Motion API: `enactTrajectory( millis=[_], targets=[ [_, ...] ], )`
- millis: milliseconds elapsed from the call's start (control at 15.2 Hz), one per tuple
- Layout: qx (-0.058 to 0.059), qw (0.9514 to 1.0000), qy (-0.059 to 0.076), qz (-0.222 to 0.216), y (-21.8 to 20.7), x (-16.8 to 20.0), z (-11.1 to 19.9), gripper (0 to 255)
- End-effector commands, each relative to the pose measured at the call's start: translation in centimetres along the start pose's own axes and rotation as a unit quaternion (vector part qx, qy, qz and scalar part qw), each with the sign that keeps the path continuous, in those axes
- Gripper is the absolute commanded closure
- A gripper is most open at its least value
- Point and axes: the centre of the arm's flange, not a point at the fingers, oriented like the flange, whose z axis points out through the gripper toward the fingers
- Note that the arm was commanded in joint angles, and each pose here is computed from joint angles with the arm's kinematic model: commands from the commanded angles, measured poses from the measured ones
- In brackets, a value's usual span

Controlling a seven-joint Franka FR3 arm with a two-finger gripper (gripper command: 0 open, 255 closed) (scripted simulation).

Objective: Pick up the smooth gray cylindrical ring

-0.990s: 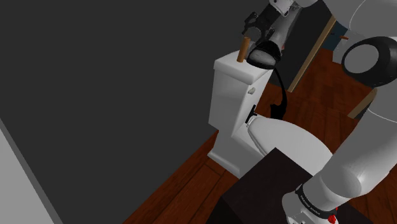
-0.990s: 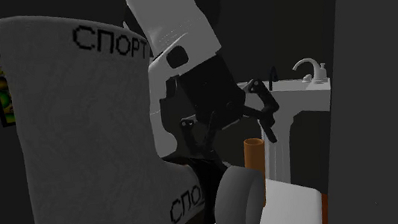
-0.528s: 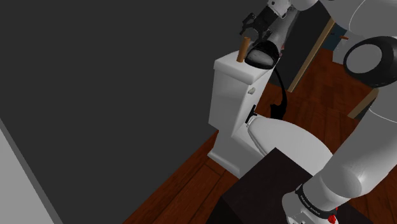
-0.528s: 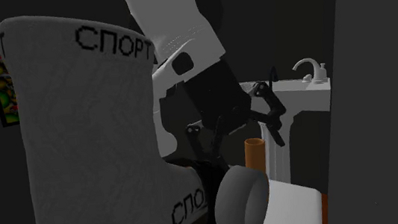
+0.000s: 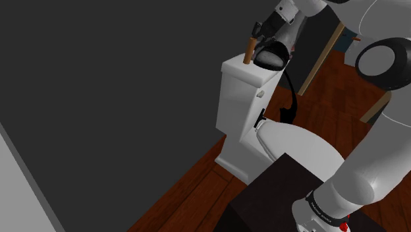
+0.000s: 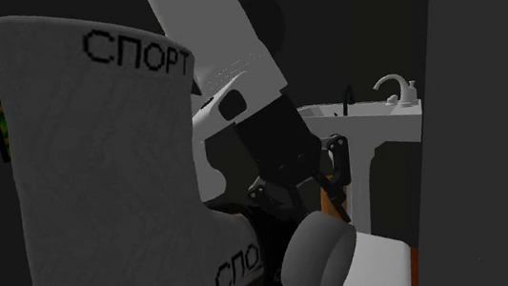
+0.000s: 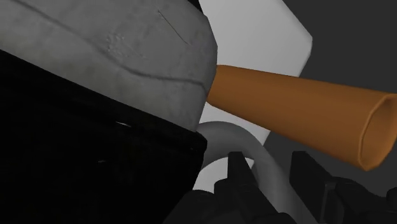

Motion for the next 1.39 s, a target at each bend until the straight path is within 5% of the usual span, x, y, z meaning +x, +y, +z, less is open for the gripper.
enactTrajectory(
  millis=[0,1320],
  targets=[
    [-0.018,0.9998,-0.004,0.010,1.5,0.9,0.9,255],
    [-0.018,0.9998,-0.004,0.010,-2.6,0.7,-6.4,255]
  ],
)
